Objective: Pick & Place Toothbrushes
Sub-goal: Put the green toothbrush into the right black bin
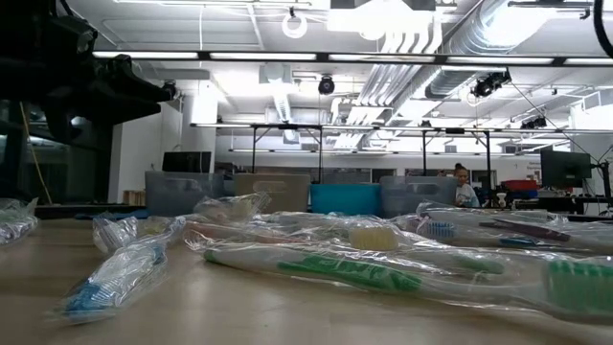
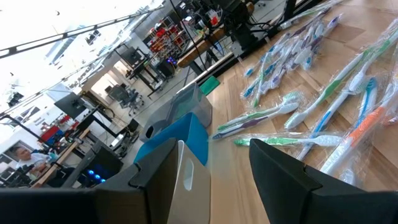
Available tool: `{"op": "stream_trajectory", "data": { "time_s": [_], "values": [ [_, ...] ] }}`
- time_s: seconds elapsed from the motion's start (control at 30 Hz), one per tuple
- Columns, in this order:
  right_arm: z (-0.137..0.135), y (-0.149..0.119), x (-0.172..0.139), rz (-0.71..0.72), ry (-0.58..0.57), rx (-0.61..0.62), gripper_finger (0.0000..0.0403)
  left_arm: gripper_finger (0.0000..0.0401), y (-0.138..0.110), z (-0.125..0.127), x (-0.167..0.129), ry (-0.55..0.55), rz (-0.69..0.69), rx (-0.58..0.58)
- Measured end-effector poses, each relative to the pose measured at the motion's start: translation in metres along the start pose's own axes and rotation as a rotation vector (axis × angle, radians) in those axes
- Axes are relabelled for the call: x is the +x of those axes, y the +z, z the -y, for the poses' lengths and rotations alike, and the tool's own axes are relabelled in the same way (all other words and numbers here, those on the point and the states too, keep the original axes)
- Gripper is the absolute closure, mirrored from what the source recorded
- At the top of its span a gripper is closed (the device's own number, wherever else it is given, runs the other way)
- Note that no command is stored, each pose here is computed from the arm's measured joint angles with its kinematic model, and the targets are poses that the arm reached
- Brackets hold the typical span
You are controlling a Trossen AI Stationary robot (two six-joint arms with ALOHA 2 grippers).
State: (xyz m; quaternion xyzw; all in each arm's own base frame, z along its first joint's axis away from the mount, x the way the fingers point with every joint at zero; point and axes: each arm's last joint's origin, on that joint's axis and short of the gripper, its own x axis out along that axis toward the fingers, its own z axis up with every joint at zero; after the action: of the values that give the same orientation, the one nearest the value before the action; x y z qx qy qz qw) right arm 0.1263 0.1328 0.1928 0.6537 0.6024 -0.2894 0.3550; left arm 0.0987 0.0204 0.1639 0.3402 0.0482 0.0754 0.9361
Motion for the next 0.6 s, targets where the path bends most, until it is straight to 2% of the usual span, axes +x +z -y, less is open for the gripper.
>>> {"op": "stream_trajectory", "data": {
  "time_s": [0.37,0.6],
  "values": [
    [0.008,0.013,-0.001,0.187,-0.022,0.039,0.04,0.0208,0.0,0.0,0.0,0.0,0.0,0.0],
    [0.009,0.018,-0.003,0.289,0.021,0.027,0.04,0.0208,0.0,0.0,0.0,0.0,0.0,0.0]
  ]
}}
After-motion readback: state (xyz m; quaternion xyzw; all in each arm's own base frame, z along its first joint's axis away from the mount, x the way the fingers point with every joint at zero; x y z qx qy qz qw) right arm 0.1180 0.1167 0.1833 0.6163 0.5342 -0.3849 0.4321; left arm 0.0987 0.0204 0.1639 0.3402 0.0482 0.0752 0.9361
